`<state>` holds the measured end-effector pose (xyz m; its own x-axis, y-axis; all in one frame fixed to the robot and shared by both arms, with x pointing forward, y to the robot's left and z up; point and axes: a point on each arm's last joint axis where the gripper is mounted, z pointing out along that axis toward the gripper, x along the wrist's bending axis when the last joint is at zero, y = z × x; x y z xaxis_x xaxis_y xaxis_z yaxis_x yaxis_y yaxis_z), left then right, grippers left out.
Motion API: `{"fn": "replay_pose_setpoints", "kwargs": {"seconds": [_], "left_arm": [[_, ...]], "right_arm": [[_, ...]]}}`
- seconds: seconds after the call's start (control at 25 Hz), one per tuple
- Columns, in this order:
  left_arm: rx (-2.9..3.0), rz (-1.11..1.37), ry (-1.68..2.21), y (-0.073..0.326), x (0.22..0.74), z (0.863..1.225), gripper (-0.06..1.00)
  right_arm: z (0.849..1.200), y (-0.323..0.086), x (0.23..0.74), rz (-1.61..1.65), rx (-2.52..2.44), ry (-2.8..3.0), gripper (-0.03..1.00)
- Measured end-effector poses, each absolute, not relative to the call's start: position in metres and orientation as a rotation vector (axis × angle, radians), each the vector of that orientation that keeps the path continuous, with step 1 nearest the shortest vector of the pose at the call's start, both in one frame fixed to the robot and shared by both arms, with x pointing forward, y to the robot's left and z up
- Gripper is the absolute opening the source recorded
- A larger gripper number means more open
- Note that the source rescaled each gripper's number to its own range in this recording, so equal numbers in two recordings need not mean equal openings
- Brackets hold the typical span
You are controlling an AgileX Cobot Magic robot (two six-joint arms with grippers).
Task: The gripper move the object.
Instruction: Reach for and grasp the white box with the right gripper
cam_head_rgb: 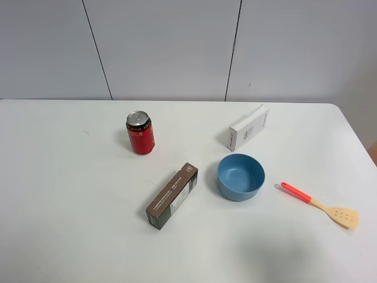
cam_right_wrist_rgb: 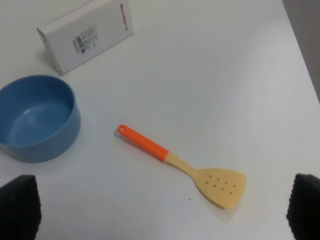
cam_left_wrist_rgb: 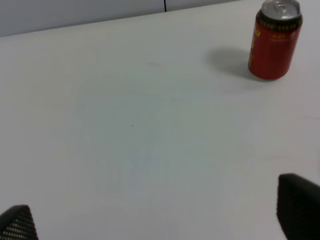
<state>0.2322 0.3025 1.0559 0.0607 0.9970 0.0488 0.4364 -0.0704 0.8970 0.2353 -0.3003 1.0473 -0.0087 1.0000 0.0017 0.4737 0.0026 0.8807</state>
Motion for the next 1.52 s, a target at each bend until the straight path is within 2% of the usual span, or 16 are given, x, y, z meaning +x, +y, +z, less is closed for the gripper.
{"fn": "replay_pose_setpoints", "kwargs": {"seconds": [1.52], "left_arm": [[1.607, 0.968, 1.467, 0.3025, 0.2322, 1.0559, 1.00]], "right_arm": [[1.0473, -0.3015, 0.2353, 0.928, 1.562, 1.560, 1.00]]}}
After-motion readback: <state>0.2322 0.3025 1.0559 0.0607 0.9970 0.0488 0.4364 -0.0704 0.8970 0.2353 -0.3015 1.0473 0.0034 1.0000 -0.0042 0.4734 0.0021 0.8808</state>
